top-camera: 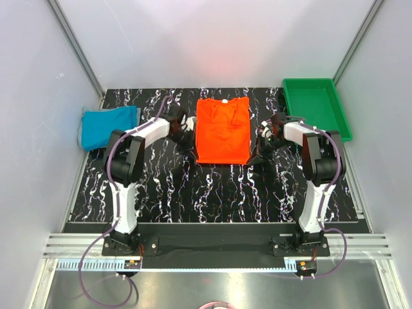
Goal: Fold and stack the t-shirts
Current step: Fold the tshirt
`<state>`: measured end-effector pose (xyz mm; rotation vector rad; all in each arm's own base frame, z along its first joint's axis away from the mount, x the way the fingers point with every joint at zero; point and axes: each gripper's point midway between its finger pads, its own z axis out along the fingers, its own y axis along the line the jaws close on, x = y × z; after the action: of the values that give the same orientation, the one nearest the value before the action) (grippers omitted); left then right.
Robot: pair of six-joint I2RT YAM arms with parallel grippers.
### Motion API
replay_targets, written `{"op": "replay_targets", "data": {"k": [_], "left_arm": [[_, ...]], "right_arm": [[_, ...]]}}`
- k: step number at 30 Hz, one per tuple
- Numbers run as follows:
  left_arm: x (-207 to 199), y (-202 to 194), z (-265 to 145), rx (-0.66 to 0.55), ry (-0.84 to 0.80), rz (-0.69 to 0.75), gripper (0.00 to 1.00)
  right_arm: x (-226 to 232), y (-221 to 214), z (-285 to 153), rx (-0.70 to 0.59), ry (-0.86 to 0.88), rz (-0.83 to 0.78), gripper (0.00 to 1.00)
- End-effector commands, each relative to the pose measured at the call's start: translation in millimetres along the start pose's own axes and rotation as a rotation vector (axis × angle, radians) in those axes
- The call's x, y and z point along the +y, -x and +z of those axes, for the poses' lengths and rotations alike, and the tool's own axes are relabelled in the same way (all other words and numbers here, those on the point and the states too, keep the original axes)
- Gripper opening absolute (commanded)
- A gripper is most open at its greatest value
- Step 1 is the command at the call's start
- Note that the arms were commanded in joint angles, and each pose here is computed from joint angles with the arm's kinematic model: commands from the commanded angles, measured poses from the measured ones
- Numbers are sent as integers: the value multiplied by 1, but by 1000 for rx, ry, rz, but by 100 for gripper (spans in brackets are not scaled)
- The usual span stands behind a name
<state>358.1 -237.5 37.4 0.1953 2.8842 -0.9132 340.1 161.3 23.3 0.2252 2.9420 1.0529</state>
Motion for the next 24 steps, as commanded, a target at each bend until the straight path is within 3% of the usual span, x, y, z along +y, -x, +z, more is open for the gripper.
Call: {"op": "replay_targets", "data": {"k": [1,24], "left_arm": [[-33,6,-32,-74,-72,52,0],[-73,-38,-97,-153,-106,129,0]], "right_arm": [[25,5,-28,-62,46,-73,0],[88,6,-95,-192,136,-230,0]]}}
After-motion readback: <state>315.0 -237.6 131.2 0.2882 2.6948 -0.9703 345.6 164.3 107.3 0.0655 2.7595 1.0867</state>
